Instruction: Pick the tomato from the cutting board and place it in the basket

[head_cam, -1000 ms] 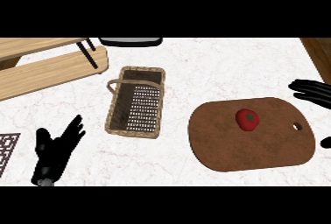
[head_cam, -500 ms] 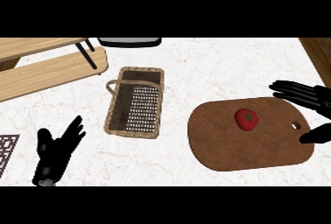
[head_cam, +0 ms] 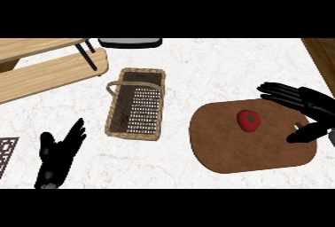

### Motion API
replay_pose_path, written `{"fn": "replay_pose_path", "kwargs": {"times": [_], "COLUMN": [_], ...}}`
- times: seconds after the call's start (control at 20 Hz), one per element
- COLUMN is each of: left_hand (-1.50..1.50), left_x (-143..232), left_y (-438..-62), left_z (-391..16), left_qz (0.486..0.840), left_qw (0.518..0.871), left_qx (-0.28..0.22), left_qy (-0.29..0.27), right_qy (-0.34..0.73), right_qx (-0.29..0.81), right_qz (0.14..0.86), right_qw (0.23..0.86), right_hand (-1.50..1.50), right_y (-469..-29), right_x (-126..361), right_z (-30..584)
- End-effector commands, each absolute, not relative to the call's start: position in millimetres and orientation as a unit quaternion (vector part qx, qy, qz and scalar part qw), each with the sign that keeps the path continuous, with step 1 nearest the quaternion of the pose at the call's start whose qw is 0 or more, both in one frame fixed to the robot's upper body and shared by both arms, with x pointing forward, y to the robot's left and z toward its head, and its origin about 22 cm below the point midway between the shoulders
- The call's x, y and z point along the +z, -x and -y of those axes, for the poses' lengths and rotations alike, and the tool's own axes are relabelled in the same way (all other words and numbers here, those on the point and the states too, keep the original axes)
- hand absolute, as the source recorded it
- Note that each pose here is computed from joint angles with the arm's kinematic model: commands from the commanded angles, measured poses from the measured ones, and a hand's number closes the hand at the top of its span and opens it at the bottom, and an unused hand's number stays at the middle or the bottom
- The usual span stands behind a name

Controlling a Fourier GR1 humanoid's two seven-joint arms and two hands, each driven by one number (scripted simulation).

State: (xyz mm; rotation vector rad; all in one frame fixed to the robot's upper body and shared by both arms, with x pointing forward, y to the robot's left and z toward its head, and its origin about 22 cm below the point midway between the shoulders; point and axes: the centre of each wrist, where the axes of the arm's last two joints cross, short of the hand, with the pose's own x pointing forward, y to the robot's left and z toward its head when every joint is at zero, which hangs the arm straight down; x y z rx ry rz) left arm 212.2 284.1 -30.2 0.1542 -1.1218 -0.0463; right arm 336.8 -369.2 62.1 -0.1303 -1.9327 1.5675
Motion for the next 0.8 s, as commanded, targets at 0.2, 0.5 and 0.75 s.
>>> {"fn": "replay_pose_path", "kwargs": {"times": [0.2, 0.5, 0.75], "left_hand": [0.0, 0.0, 0.0], "left_x": [-51.3, -40.9, -59.6], "left_y": [-196.2, -200.3, -197.0], "left_z": [-293.6, -298.6, -312.6], "left_qz": [0.485, 0.487, 0.482], "left_qw": [0.872, 0.87, 0.873], "left_qx": [-0.021, -0.017, -0.014], "left_qy": [-0.066, -0.074, -0.07], "right_qy": [0.043, 0.053, 0.052], "right_qx": [0.629, 0.653, 0.642], "right_qz": [0.717, 0.693, 0.703], "right_qw": [0.299, 0.302, 0.302], "right_hand": [-1.5, -1.5, -1.5], "right_y": [-345.9, -344.3, -359.7], "right_x": [43.6, 32.3, 28.3], "right_z": [351.3, 332.9, 330.2]}}
